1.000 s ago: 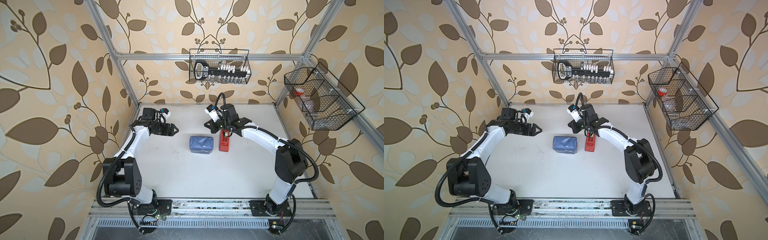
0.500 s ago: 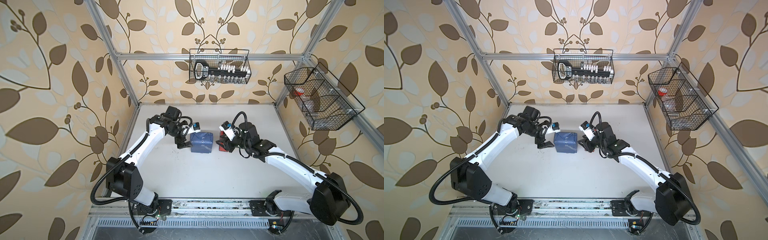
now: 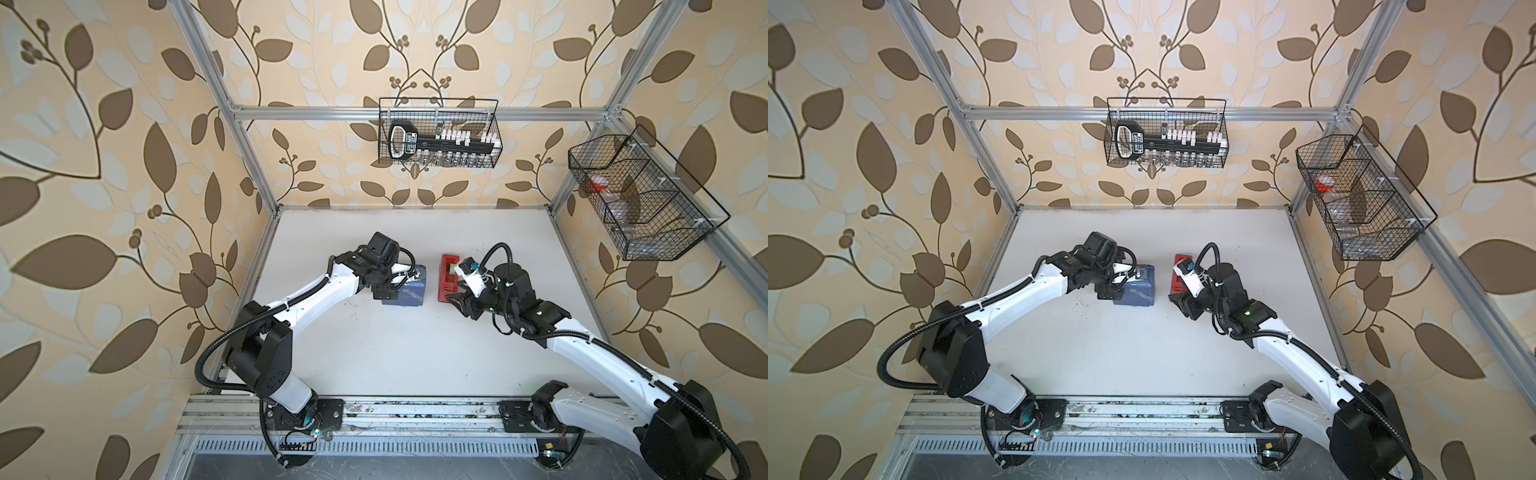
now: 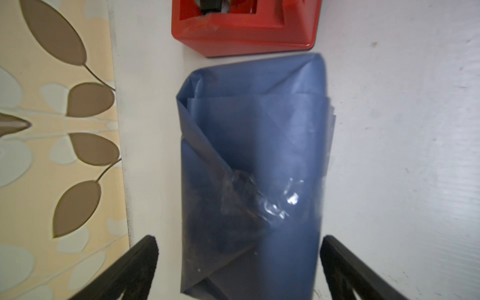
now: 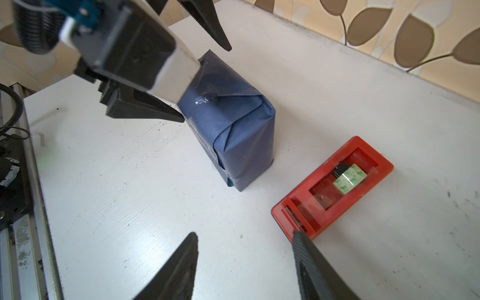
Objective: Wrap a gift box in wrapping paper
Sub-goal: Lay the gift box flat at the top-center of the table.
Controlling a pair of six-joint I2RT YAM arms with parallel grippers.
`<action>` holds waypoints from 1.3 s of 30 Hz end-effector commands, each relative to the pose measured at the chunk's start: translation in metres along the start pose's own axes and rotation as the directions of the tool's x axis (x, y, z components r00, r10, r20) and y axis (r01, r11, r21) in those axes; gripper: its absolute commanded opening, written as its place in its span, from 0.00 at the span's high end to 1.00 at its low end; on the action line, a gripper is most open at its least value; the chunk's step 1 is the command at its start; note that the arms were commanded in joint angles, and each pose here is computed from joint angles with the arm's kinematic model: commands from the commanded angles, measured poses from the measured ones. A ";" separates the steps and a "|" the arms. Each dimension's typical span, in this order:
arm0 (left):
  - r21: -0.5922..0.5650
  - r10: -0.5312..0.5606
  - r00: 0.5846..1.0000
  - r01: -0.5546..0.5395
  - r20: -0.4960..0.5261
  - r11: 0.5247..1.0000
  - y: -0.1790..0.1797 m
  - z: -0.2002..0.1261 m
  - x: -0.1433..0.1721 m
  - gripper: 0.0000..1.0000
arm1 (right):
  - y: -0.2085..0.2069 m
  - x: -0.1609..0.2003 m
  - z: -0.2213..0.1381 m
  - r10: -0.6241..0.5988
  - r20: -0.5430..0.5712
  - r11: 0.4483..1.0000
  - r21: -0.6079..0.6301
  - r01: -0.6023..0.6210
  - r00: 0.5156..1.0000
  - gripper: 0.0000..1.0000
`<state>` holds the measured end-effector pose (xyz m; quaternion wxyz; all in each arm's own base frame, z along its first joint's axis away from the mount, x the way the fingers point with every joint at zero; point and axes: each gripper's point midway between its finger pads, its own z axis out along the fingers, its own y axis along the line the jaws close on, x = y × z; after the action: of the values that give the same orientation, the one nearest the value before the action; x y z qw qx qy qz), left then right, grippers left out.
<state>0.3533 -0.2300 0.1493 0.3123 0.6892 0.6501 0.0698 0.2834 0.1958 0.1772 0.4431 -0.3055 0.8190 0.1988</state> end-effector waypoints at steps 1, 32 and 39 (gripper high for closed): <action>-0.115 -0.019 1.000 0.022 0.025 0.993 0.037 -0.003 -0.019 0.01 | -0.006 0.012 -0.005 0.007 -0.023 1.000 0.030 -0.006 1.000 0.40; -0.249 -0.118 0.992 0.123 0.034 0.961 0.113 0.031 -0.014 0.01 | -0.045 0.015 -0.026 0.063 0.001 0.990 0.125 -0.063 0.998 0.38; -0.324 -0.405 0.910 0.412 0.091 0.852 0.142 -0.018 0.014 0.01 | -0.111 0.022 -0.039 0.134 0.079 0.904 0.398 -0.155 0.988 0.00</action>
<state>0.4587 -0.2371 0.1661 0.3795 0.5763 0.7161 0.1052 0.3138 0.1112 0.1794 0.4812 -0.1872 0.8483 0.1175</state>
